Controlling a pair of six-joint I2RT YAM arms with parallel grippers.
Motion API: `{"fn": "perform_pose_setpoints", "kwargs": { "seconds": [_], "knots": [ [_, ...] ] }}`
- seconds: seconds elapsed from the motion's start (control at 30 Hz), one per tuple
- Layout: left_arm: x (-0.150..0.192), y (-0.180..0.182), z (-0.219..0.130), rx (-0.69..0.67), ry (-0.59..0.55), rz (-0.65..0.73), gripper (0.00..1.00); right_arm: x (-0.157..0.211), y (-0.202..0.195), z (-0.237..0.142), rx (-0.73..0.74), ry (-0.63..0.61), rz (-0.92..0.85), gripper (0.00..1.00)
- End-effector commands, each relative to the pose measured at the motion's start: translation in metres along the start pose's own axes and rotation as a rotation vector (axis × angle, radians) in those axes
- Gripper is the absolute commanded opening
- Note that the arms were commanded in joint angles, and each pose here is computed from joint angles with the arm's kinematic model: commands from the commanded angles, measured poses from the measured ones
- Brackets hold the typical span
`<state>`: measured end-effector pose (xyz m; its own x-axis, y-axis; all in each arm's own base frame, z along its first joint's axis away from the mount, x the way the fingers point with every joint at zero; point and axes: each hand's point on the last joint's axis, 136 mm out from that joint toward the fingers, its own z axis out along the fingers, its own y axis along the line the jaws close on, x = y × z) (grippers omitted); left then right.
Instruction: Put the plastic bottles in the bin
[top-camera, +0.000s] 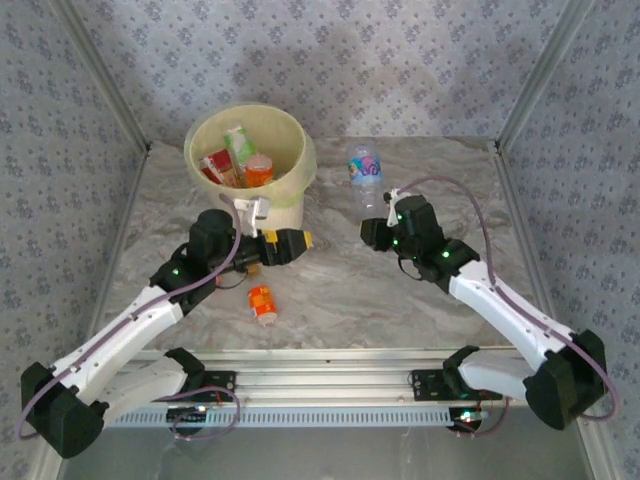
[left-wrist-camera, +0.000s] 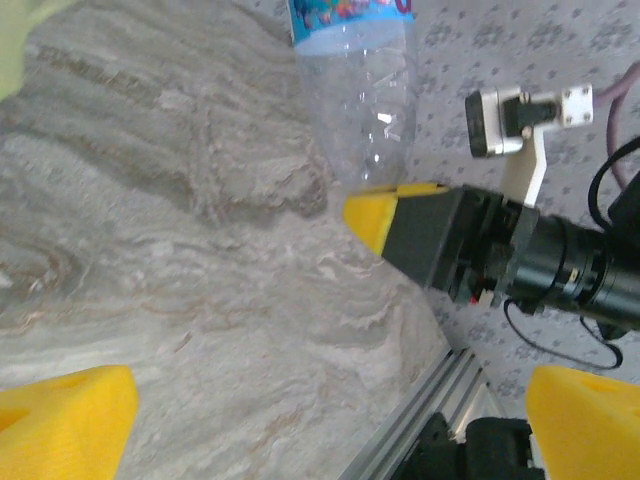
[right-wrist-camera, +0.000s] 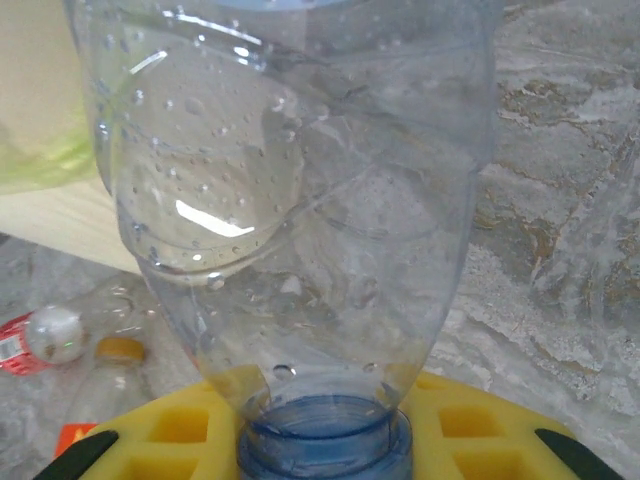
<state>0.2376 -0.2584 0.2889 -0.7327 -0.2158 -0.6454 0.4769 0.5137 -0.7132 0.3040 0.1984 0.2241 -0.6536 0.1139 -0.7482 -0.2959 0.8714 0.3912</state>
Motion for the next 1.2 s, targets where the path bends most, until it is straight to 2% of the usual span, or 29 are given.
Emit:
{"fn": "perform_pose_setpoints", "kwargs": {
  "seconds": [0.0, 0.33, 0.63, 1.07, 1.17],
  "knots": [
    [-0.031, -0.039, -0.003, 0.102, -0.060, 0.041, 1.00, 0.003, 0.017, -0.017, -0.067, 0.013, -0.065, 0.27],
    [-0.073, -0.062, 0.008, 0.188, -0.091, 0.015, 1.00, -0.011, 0.069, -0.064, -0.252, -0.045, -0.158, 0.27],
    [-0.088, -0.082, 0.014, 0.303, -0.126, 0.040, 1.00, -0.001, 0.107, -0.074, -0.418, -0.007, -0.217, 0.27],
    [-0.095, -0.083, 0.020, 0.341, -0.150, 0.002, 0.99, 0.011, 0.128, -0.076, -0.493, 0.027, -0.269, 0.27],
    [-0.096, -0.083, 0.019, 0.339, -0.154, -0.006, 0.95, 0.012, 0.127, -0.073, -0.481, 0.032, -0.268, 0.27]
  ]
}}
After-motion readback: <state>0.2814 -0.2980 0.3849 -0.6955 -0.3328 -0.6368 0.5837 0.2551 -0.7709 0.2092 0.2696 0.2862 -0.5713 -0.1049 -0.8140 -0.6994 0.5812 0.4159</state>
